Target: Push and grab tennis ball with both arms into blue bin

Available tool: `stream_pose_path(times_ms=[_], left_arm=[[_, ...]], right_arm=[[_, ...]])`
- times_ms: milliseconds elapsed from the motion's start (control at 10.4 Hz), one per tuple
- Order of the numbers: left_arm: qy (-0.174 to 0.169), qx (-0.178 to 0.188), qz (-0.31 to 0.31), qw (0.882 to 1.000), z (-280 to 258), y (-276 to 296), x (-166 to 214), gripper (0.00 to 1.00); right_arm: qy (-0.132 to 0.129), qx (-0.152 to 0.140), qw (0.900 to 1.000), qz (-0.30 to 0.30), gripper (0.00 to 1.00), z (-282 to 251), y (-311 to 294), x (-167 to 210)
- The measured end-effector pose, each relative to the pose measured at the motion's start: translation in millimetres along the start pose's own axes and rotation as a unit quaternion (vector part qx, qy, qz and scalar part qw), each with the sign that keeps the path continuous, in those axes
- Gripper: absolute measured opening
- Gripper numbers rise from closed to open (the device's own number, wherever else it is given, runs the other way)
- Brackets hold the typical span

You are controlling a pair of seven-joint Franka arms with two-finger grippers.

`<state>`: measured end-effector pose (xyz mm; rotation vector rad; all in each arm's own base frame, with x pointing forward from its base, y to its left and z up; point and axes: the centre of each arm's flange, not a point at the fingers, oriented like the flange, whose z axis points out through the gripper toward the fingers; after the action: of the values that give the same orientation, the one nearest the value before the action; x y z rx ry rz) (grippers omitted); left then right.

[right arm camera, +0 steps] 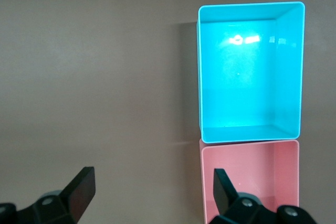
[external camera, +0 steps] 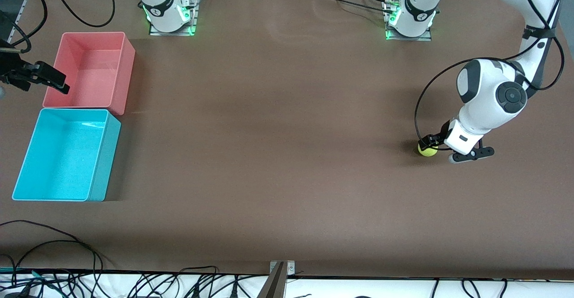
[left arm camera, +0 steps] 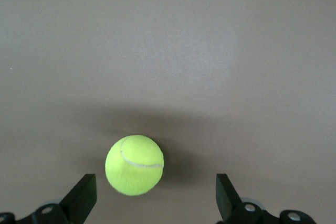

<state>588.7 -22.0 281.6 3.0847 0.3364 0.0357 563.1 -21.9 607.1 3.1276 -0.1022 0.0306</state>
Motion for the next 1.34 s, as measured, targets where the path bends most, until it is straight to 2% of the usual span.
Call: stream_pose_path(times_ms=[191,574,957,1245,1340], left_arm=[[0.001,-0.002,-0.003,1.0,20.9,-2.9,2.1,1.0],[-0.004,-0.004,0.041,0.999,49.7,-17.1,4.6,1.0],[-0.006,-0.004,0.043,0.999,53.9,-21.0,4.8,1.0],[-0.011,-0.003,0.043,0.999,59.7,-21.1,3.5,1.0],[-0.011,-0.003,0.043,0.999,59.3,-21.0,3.8,0.93]], right_arm=[[0.001,0.0,1.0,0.0,1.0,-0.1,0.0,0.1],[-0.002,0.0,1.0,-0.001,1.0,2.8,-1.0,1.5],[-0.002,0.0,1.0,-0.001,1.0,3.1,-1.2,1.5],[-0.003,0.0,1.0,-0.025,1.0,3.2,-1.2,1.5],[-0.003,0.0,1.0,-0.026,1.0,3.2,-1.3,1.5]])
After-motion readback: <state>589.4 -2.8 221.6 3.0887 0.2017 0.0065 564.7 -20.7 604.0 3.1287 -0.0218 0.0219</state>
